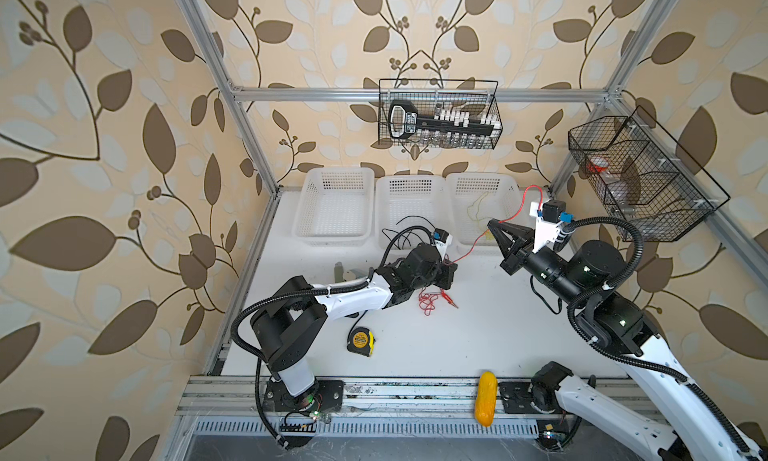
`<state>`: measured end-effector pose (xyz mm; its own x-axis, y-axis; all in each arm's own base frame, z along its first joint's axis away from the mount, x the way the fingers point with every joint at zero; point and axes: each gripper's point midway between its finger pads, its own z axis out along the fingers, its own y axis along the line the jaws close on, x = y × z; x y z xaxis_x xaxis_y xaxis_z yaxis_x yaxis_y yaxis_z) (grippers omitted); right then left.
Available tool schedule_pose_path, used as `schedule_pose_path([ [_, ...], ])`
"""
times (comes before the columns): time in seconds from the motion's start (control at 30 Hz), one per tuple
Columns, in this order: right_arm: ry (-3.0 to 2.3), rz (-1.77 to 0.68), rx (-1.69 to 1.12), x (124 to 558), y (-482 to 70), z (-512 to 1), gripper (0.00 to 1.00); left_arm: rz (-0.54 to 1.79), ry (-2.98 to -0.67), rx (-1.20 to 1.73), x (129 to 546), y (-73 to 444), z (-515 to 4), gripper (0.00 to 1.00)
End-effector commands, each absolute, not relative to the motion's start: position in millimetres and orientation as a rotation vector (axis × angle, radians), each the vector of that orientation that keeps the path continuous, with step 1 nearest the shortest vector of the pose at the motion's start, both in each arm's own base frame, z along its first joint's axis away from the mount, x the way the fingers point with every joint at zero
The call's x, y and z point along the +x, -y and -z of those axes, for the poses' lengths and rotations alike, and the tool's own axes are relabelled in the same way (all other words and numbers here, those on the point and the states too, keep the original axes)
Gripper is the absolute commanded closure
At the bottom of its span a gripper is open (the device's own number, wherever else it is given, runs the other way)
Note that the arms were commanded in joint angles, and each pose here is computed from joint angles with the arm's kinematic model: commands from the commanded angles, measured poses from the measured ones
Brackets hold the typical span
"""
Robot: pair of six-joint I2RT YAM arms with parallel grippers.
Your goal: Untangle the cables
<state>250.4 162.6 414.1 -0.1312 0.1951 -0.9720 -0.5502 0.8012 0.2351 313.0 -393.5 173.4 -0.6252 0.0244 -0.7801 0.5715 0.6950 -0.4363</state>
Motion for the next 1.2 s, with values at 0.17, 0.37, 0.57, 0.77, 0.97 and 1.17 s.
schedule_pose_path([
  [0.17, -1.697, -0.631, -0.259, 258.8, -162.5, -367.8, 1.00, 0.743, -2.029, 0.495, 329.1, 389.1, -205.6, 1.00],
  [0.37, -1.778, -0.641, -0.232, 260.9, -163.7, -331.5, 1.00, 0.738, -1.965, 0.536, 330.3, 392.1, -223.1, 1.00],
  [0.57, -1.840, -0.677, -0.221, 258.4, -167.5, -301.6, 1.00, 0.739, -1.898, 0.560, 332.3, 394.9, -243.8, 1.00],
  [0.77, -1.900, -0.641, -0.184, 259.4, -161.5, -275.8, 1.00, 0.741, -1.870, 0.559, 326.7, 387.0, -256.2, 1.00],
  [0.97, -1.887, -0.629, -0.135, 258.8, -154.0, -270.4, 1.00, 0.889, -1.791, 0.558, 311.1, 392.2, -281.2, 1.00],
  [1.17, -1.894, -0.641, -0.142, 258.4, -156.7, -267.4, 1.00, 1.046, -1.775, 0.605, 295.9, 408.2, -284.4, 1.00],
])
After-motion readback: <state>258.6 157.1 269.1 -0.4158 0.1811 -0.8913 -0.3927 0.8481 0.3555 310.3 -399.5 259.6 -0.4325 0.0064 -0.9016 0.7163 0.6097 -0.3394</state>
